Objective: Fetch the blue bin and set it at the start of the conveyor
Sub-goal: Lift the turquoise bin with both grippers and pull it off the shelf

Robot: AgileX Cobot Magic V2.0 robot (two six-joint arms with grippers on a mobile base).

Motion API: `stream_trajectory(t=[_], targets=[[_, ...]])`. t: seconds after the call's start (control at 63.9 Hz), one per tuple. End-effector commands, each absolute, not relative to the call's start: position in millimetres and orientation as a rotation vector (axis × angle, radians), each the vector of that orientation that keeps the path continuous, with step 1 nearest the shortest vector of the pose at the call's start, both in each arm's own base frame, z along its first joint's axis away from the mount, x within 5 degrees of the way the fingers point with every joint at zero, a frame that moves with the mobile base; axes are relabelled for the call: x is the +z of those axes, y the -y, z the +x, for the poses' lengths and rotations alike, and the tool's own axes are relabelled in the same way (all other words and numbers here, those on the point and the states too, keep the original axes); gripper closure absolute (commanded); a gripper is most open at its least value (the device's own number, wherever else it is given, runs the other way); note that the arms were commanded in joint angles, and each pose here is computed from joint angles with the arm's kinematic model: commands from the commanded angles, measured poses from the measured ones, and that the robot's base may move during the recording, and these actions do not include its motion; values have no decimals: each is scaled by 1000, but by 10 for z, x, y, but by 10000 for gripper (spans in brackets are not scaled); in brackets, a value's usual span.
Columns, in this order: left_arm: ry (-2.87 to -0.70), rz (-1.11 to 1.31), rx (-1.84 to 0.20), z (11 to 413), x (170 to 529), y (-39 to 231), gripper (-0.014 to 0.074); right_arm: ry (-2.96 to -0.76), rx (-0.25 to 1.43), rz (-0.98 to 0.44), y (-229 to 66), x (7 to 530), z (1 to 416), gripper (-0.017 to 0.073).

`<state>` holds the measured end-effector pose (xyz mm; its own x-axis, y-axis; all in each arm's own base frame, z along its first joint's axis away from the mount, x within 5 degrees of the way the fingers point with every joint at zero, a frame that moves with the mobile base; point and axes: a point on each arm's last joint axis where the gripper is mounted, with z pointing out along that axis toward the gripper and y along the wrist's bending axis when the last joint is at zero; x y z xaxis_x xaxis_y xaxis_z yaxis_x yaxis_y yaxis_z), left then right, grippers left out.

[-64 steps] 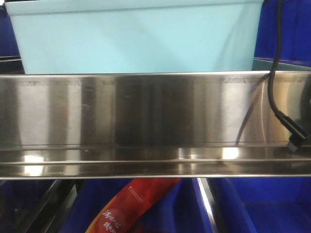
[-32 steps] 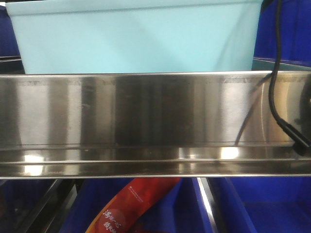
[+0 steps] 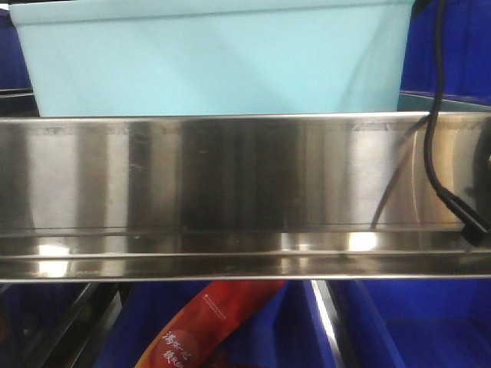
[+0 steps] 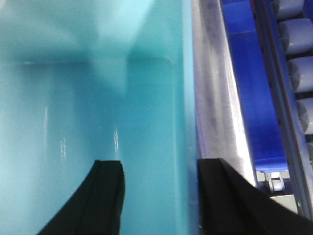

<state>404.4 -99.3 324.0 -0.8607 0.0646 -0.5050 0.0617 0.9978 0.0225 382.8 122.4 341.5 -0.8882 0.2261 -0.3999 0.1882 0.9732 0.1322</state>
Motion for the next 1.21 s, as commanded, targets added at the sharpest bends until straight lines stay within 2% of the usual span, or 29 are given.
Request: stream_trajectory(t=[0.0,0.11,0.235,0.282,0.423,0.61,0.876,1.189], targets=[[-2610,78,0,4045,3261,974,335,-2694,119,296,-1222,3418,3823,328],[-2617,71,-27,4039,3258,991,466,-2694,117,287,-1222,3418,3823,414],[-2640,55,-25,4014,3261,984,704,-2701,97,198,-1222,3418,3823,648],[-2644,36,-28,4004,3278,981,705,-2701,95,187,-1222,3418,3823,731],[-2620,-22,-42,3934,3434,974,705,-2693,99,188,-1216,3451,3806,721],[-2580,-42,-78,3641,3797,1009,705,-2622,92,183,-1141,3709,3670,721],[-2443,-23,-140,3288,4223,1149,705,-2471,45,182,-957,4190,3363,721],[-2243,-15,-166,3106,4724,1248,705,-2221,57,150,-830,4666,3110,721]])
